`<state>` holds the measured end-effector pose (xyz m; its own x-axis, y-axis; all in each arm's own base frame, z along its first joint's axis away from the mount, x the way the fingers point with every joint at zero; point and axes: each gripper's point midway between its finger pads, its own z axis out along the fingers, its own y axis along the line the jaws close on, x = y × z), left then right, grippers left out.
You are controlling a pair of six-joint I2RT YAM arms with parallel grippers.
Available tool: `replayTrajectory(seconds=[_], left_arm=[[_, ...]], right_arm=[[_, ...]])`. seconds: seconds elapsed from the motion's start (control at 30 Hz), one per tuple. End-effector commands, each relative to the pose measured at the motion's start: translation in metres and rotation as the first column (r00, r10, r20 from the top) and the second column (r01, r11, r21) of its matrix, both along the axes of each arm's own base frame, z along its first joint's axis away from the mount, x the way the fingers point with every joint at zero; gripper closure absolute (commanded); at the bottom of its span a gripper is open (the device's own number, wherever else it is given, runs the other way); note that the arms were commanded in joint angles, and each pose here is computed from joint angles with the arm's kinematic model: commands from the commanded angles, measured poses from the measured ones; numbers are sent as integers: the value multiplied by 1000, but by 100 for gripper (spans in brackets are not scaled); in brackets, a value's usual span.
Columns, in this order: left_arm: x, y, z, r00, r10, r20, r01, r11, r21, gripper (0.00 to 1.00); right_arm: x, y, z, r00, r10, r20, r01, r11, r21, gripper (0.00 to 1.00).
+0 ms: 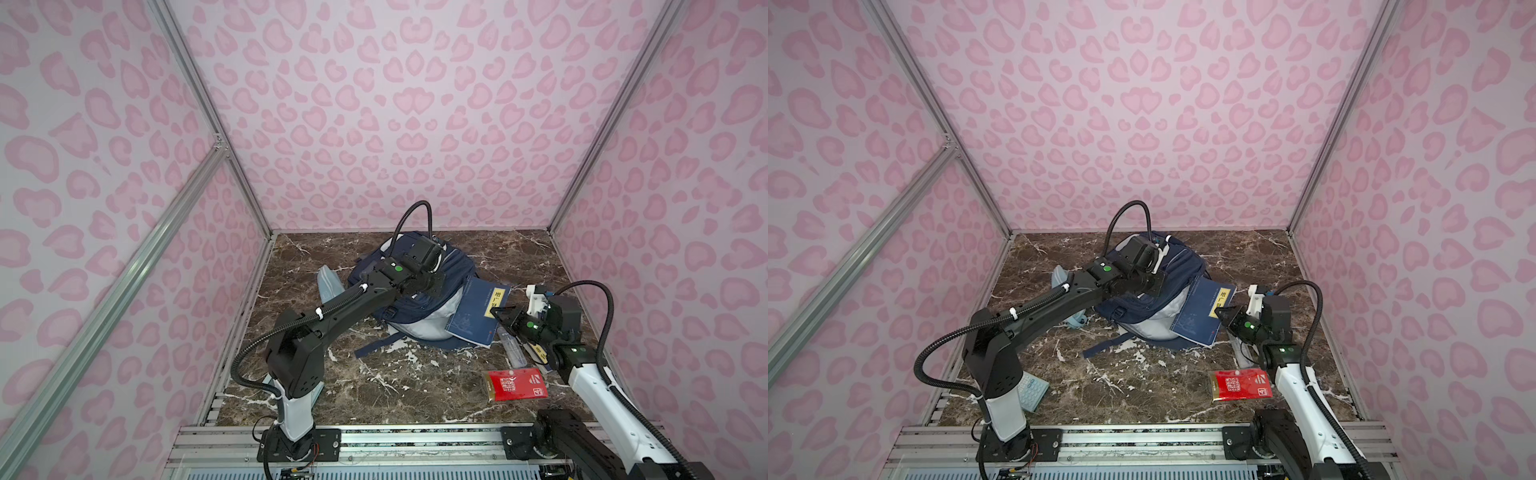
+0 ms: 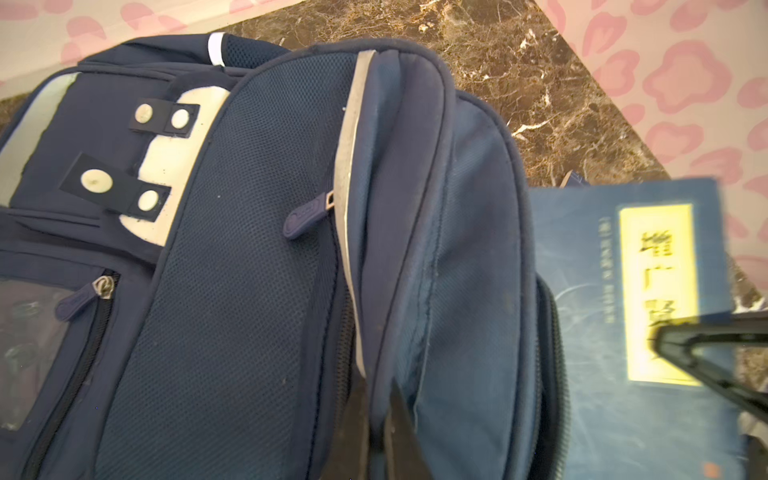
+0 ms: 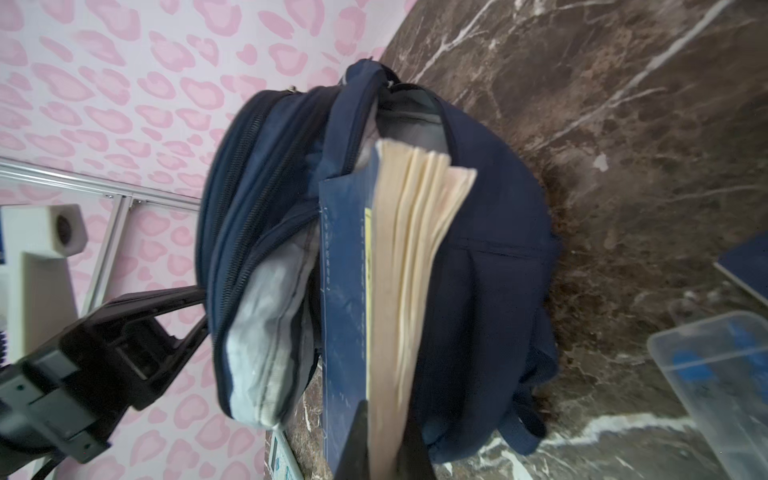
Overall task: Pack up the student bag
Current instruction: 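Insert the book into the compartment with right gripper while left holds the opening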
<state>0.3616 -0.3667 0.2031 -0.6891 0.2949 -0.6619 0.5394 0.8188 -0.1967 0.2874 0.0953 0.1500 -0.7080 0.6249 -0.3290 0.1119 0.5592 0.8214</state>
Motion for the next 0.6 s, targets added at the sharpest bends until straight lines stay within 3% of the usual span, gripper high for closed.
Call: replayTrajectory(seconds=[0.0,0.2,0.37,0.57], left_arm=[[4,-14,34,999,-19,47,24,992,-120,97],[-5,-26,58,994,-92,54,101,971,-217,97],[-8,-29,67,989,-145,11,141,936,-324,97],[-9,-25,77,989,-144,19,141,929,-342,97]], right_arm=[[11,4,-2,999,-30,45,29,999,31,100],[41,43,4,995,41,88,-40,999,-14,100],[83,63,2,990,-51,135,52,999,0,100],[131,102,1,985,-61,161,59,998,21,100]])
